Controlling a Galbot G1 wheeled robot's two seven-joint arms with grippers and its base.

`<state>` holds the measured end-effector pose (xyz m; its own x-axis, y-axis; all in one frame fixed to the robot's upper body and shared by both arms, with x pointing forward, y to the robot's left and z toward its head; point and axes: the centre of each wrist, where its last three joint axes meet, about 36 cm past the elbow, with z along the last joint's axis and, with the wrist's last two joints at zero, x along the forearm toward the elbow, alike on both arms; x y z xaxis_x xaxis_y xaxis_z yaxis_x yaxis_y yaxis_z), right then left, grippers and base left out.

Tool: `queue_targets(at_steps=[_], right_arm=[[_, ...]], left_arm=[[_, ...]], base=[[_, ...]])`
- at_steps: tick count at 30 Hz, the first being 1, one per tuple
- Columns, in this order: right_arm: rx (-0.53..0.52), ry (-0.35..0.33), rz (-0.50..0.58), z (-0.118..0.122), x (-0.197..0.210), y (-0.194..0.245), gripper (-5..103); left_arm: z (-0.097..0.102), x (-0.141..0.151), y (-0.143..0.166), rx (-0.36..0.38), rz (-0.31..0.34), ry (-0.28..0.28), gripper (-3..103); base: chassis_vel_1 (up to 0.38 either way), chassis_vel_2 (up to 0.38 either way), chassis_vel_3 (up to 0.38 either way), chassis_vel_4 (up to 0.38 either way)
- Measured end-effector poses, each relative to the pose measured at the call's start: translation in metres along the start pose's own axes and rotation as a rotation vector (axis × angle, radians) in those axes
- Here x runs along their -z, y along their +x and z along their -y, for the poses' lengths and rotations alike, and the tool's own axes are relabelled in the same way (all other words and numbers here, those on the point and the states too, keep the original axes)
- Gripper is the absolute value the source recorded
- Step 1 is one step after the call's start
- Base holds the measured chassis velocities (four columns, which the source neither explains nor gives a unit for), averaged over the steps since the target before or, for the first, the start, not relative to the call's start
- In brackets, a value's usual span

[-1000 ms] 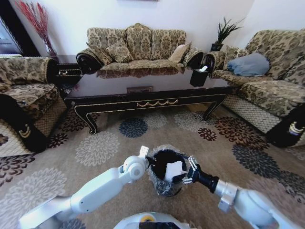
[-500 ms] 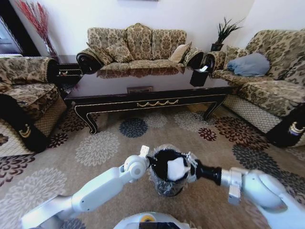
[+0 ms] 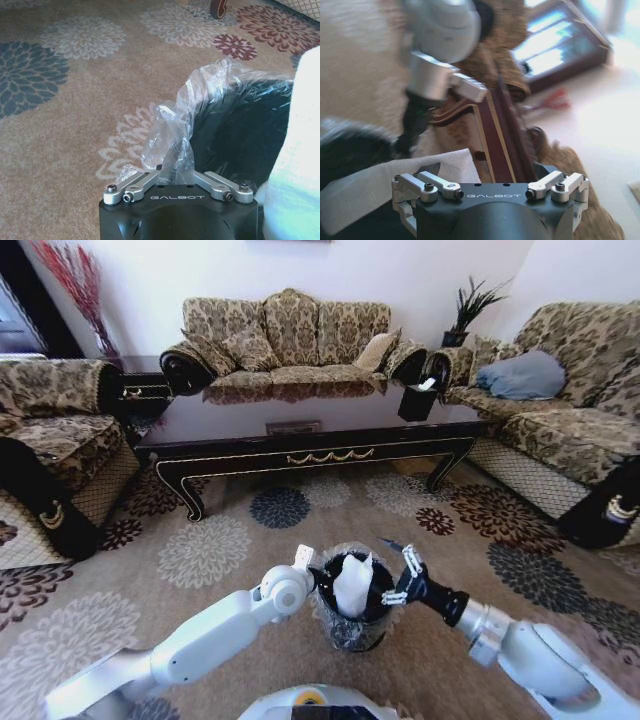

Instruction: Move to the front of the table and pick up the trash from the floor, then place it into the trash bin.

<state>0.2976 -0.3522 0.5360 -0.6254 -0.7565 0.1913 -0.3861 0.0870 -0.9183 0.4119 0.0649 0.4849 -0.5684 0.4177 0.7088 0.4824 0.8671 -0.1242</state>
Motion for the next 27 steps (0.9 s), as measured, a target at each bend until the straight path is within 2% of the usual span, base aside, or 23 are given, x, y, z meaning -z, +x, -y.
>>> queue_targets(at_steps=[1, 2, 3, 4, 5, 6, 8, 11, 14, 15, 16, 17, 21, 23, 26, 27], right_arm=[[0.027, 0.05, 0.002, 0.005, 0.0, 0.002, 100], [0.027, 0.05, 0.002, 0.005, 0.0, 0.002, 100], [0.042, 0.098, 0.004, 0.01, 0.0, 0.003, 100], [0.045, 0.239, 0.021, 0.02, 0.0, 0.005, 100], [0.045, 0.332, 0.034, 0.024, 0.0, 0.006, 100], [0.045, 0.332, 0.034, 0.024, 0.0, 0.006, 100], [0.046, 0.584, 0.08, 0.036, 0.002, 0.004, 100], [0.042, 0.644, 0.098, 0.038, 0.002, 0.004, 100], [0.05, 0.804, 0.101, 0.044, 0.008, 0.002, 100], [0.05, 0.804, 0.101, 0.044, 0.008, 0.002, 100], [0.037, 0.858, 0.106, 0.044, 0.006, 0.0, 100], [0.028, 0.878, 0.115, 0.044, 0.003, 0.0, 100], [-0.013, 0.875, 0.115, 0.043, -0.006, 0.002, 100], [0.003, 0.889, 0.093, 0.046, -0.007, 0.005, 100], [0.079, 0.873, 0.015, 0.048, -0.015, 0.016, 100], [0.116, 0.887, -0.014, 0.052, -0.015, 0.019, 100]], left_arm=[[0.0, 0.001, 0.0, 0.0, 0.001, -0.002, 3], [0.0, 0.001, 0.0, 0.0, 0.001, -0.002, 3], [0.0, 0.002, 0.0, 0.0, 0.003, -0.004, 3], [0.001, 0.005, -0.001, -0.004, 0.005, -0.006, 3], [0.002, 0.006, -0.001, -0.006, 0.006, -0.008, 3], [0.002, 0.006, -0.001, -0.006, 0.006, -0.008, 3], [0.003, 0.007, -0.002, -0.01, 0.007, -0.011, 3], [0.003, 0.007, -0.002, -0.013, 0.006, -0.011, 3], [0.006, 0.008, -0.003, -0.019, 0.005, -0.015, 3], [0.006, 0.008, -0.003, -0.019, 0.005, -0.015, 3], [0.008, 0.01, -0.003, -0.023, 0.007, -0.018, 3], [0.009, 0.011, -0.002, -0.025, 0.008, -0.017, 3], [0.01, 0.014, 0.0, -0.028, 0.013, -0.015, 3], [0.01, 0.015, 0.0, -0.028, 0.014, -0.013, 3], [0.004, 0.013, 0.001, -0.012, 0.012, -0.01, 3], [0.003, 0.013, 0.003, -0.012, 0.012, -0.006, 3]], base=[[0.0, 0.0, 0.0, 0.0], [0.0, 0.0, 0.0, 0.0], [0.0, 0.0, 0.0, 0.0], [0.0, 0.0, 0.0, 0.0], [0.0, 0.0, 0.0, 0.0], [0.0, 0.0, 0.0, 0.0], [0.0, 0.0, 0.0, 0.0], [0.0, 0.0, 0.0, 0.0], [0.0, 0.0, 0.0, 0.0], [0.0, 0.0, 0.0, 0.0], [0.0, 0.0, 0.0, 0.0], [0.0, 0.0, 0.0, 0.0], [0.0, 0.0, 0.0, 0.0], [0.0, 0.0, 0.0, 0.0], [0.0, 0.0, 0.0, 0.0], [0.0, 0.0, 0.0, 0.0]])
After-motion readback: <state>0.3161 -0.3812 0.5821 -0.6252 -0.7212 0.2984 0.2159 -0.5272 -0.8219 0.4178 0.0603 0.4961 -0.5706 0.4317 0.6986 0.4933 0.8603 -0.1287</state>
